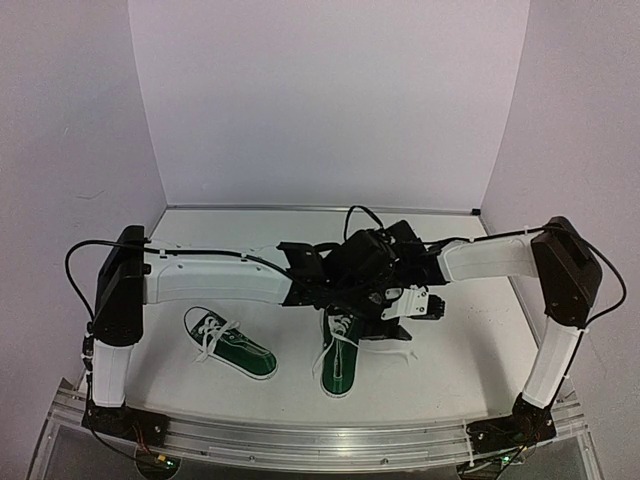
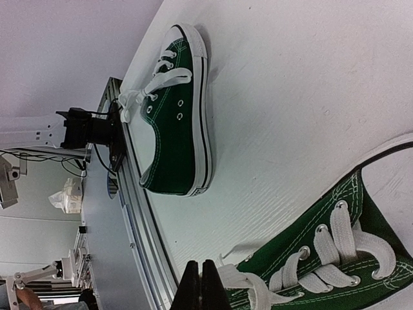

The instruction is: Tie the shoes

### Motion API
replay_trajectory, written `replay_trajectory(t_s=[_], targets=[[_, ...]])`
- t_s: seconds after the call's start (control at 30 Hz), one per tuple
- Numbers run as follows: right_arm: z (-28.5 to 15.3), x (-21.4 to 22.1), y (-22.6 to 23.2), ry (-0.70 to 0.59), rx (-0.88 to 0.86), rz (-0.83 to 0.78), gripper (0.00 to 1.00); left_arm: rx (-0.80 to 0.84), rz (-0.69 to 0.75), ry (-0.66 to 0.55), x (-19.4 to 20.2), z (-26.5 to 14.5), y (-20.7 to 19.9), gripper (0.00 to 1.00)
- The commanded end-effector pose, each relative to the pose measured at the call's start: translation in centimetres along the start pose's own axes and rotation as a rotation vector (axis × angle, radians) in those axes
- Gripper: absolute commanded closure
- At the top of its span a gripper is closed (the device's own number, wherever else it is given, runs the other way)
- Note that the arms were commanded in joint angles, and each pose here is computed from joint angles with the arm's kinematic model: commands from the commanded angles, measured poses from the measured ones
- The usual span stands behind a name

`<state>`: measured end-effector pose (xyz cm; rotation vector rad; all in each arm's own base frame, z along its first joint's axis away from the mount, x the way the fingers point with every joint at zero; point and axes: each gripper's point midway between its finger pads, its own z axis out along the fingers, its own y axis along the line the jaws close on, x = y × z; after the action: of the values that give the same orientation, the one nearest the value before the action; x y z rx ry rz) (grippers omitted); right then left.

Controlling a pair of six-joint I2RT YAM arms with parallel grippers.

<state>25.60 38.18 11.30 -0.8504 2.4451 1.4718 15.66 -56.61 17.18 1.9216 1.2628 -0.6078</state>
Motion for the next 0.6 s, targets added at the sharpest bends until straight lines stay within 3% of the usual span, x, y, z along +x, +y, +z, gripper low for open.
replay_trajectory(t_s=[0.0,0.13,0.37,0.57], targets=[[-0.1,-1.1,1.4,0.002,-0.043,-0.047,1.0,-0.031,-0.016,-0.005,-1.3,-1.8,1.0,0.49],[0.0,-1.1,1.4,0.007,-0.04,-0.045,1.0,-0.042,-0.074,-0.027,-2.1,-3.7,1.3,0.41],[0.3,-2.1,1.7,0.001,-0.027,-0.027,0.98,-0.203,-0.338,-0.134,-0.8,-10.7,3.3,0.38],[2.2,-1.9,1.6,0.048,-0.013,-0.015,0.89,-0.396,-0.654,-0.114,6.3,-15.6,4.3,0.37]])
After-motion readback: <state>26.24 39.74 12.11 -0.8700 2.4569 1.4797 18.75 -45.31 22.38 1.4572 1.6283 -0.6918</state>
